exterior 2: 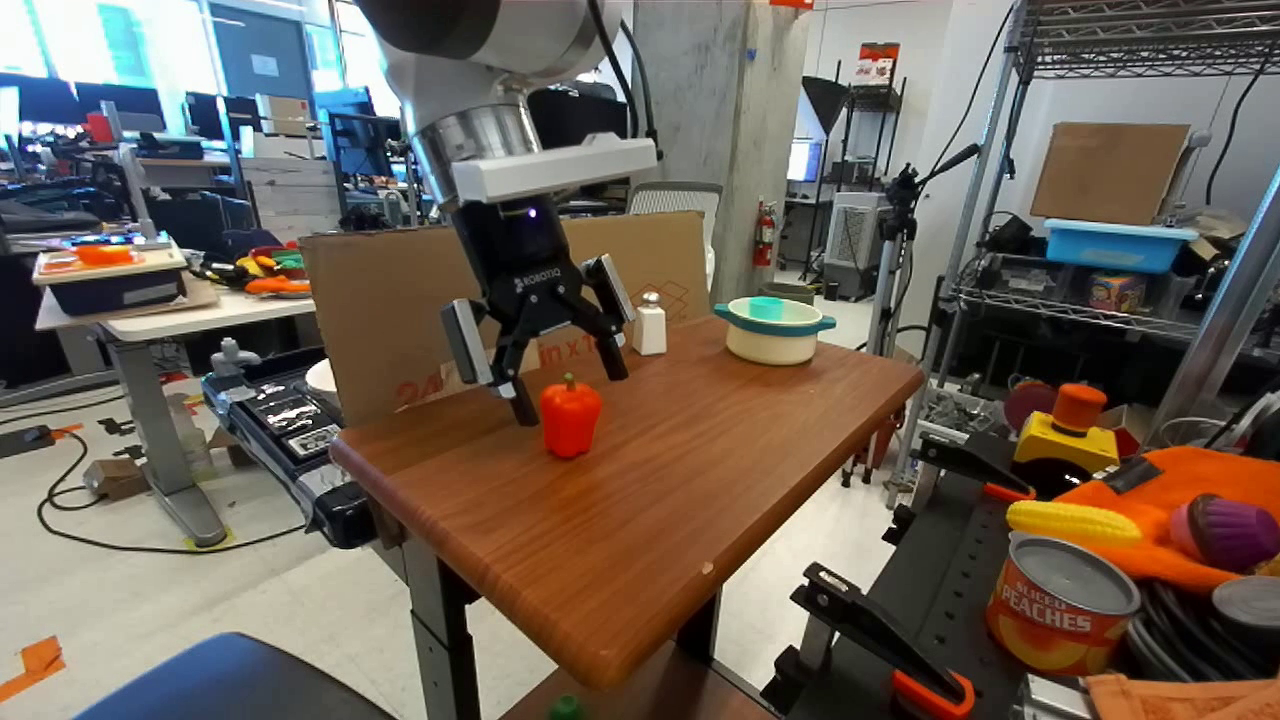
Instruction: Move the orange pepper to the right.
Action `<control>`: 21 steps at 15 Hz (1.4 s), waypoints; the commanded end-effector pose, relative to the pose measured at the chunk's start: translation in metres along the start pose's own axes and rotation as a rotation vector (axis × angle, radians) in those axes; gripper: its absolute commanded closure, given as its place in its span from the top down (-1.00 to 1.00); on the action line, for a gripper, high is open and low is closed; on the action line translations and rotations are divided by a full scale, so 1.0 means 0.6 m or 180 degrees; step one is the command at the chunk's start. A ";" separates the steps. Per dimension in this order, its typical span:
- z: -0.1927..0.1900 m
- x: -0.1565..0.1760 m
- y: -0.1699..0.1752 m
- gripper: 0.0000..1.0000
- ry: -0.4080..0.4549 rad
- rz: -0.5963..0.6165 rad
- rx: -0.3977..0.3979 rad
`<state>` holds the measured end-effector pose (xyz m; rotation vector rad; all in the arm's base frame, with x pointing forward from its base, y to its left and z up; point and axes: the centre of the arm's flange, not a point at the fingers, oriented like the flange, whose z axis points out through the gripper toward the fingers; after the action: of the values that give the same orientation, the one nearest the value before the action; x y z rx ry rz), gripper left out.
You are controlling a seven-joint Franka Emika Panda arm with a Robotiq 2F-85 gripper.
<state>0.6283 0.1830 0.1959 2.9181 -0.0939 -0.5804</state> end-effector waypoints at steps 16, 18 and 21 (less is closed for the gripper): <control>-0.053 -0.025 0.107 -0.50 -0.0058 0.0203 0.0106; -0.039 -0.023 0.145 -0.50 -0.0177 0.0325 0.0108; -0.001 -0.006 0.209 -0.50 -0.0458 0.0598 0.0107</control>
<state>0.6323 0.0933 0.2279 2.8831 -0.3015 -0.6565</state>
